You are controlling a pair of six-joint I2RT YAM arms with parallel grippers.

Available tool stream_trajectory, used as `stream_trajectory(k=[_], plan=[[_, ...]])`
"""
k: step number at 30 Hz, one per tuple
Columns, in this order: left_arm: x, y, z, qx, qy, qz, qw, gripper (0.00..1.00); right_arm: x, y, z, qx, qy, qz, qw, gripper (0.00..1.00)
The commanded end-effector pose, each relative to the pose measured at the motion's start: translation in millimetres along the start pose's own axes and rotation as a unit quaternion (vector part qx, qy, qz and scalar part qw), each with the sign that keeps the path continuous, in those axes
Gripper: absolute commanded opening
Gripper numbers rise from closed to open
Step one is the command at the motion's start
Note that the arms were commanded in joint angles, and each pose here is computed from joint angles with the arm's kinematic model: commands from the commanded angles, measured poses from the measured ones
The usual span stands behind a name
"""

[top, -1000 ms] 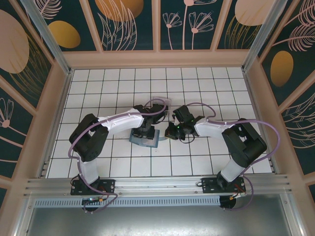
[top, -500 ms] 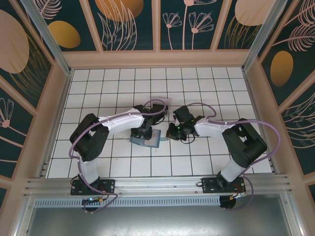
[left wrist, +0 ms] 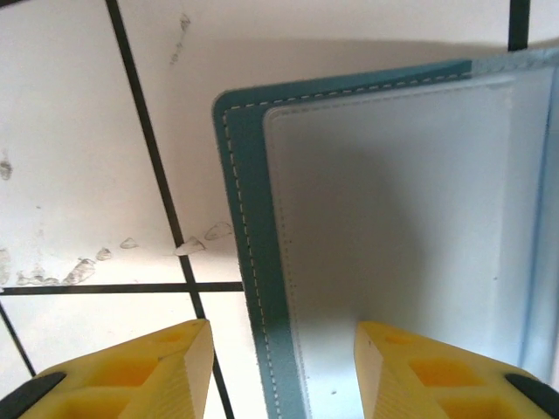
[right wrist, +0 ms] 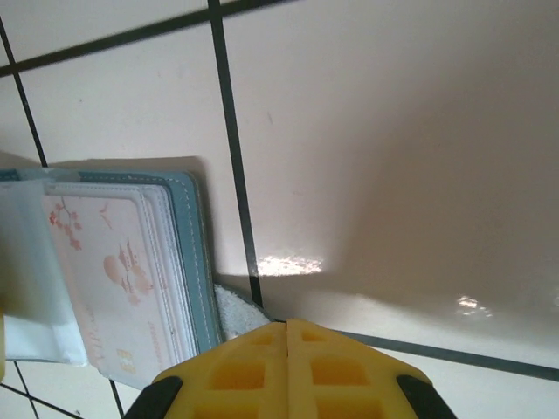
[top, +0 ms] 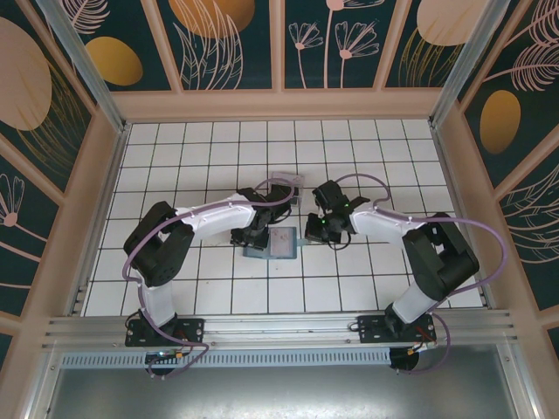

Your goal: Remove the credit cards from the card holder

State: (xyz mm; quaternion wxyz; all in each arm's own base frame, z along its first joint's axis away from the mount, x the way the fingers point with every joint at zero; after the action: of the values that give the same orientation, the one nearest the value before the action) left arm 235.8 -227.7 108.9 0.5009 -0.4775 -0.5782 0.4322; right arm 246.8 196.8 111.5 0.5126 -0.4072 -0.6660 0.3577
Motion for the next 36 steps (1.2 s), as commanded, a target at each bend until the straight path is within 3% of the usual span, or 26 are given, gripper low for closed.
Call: stream_trajectory(k=[1,7,8,13,22,27,36], plan=[[-1,-2,7,0.008,0.006,0.028,1.0,0.47,-3,-4,-10,-0.002,-0.02,0.036,0.999,0.0],[4,-11,0,-0.022,-0.011,0.027,0.999,0.44,-1,-6,-19,-0.002,-0.02,0.056,0.998,0.01],[4,-17,-3,-0.03,-0.016,0.034,0.999,0.43,0,-8,-19,-0.004,-0.02,0.058,0.998,0.05],[-8,-45,-20,-0.058,-0.029,0.098,0.993,0.42,2,-21,-20,-0.016,-0.016,0.061,0.998,0.21],[-35,-73,-35,-0.059,-0.025,0.196,0.978,0.4,12,-39,-23,-0.035,-0.013,0.056,0.998,0.27],[-51,-67,-38,-0.032,-0.041,0.282,0.958,0.34,21,-50,-26,-0.046,-0.014,0.039,0.998,0.28],[-40,-30,-36,0.025,-0.112,0.384,0.916,0.29,47,-39,-33,-0.04,-0.013,-0.089,0.995,0.28]])
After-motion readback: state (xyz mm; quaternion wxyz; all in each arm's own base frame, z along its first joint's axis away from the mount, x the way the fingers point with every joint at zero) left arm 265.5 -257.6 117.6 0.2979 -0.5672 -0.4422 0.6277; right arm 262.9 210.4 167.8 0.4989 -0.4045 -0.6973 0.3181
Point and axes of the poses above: each hand's point on the last joint's axis, 136 mm out from that joint toward the fingers, its own y axis out along the fingers, its own x axis along the line the jaws close on, z = x × y, the point moved 8 cm from there along -y, back along the fingers, and after that the axes turned 10 degrees about -y, right-handed, at the moved point
